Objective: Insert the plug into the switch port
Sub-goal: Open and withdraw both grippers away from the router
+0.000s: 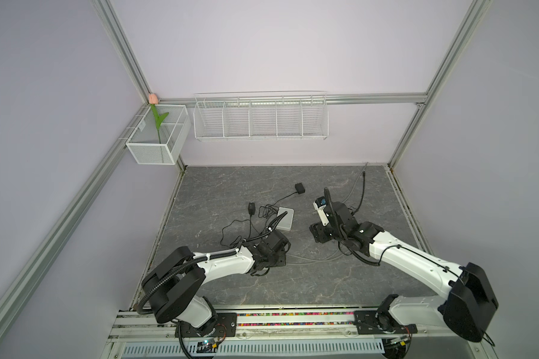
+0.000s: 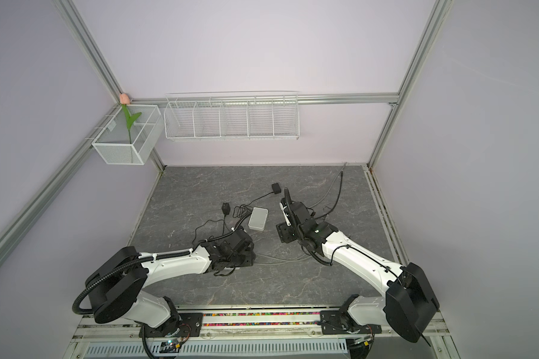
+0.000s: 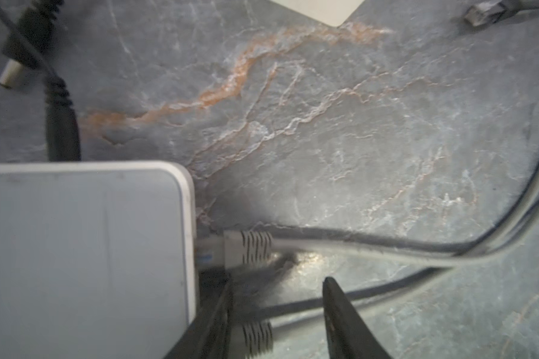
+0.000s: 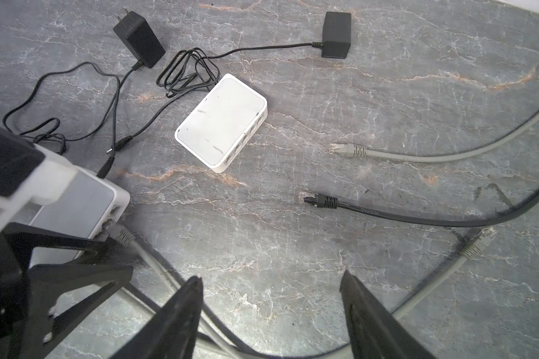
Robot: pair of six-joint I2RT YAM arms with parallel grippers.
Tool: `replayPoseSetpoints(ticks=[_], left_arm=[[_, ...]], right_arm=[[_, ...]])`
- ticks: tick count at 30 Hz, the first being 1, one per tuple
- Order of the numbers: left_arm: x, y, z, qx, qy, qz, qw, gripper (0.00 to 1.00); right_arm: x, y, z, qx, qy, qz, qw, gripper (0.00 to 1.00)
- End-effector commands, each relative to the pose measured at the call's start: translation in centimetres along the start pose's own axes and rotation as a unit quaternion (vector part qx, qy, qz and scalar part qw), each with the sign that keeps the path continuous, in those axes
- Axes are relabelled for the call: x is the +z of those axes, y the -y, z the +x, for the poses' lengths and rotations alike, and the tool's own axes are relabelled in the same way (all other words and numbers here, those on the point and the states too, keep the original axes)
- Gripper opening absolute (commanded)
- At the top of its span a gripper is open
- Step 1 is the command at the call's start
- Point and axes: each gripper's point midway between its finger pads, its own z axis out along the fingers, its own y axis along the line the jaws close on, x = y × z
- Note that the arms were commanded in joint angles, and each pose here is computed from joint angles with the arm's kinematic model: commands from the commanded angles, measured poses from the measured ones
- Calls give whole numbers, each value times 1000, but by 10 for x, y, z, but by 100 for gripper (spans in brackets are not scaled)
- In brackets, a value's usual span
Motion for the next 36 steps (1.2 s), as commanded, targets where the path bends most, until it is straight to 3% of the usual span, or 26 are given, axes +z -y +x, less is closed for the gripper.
replayPoseSetpoints(ticks=[1,8,18,24,28,36], left_arm=[[-1,2,-8,-19,18,-4,1000,46],[-15,-40,-11,-30,35,-82,996,47],[-60,-119,-41,-116,89,-88,985,48],[-87,-89,-67,-93,148,-6,985,50],[-90,-75,-76,-54,141,-12,988,51],[-63,-53,-111,-2,108,-43,993,52]], right_arm=[[-7,4,5,16,2,4,1000,74],[-13,6,3,14,10,7,1000,74],[-16,10,14,16,5,13,1000,74],[-20,8,10,18,9,8,1000,74],[-24,4,5,19,17,-5,1000,74],[-29,1,6,22,18,-17,999,74]])
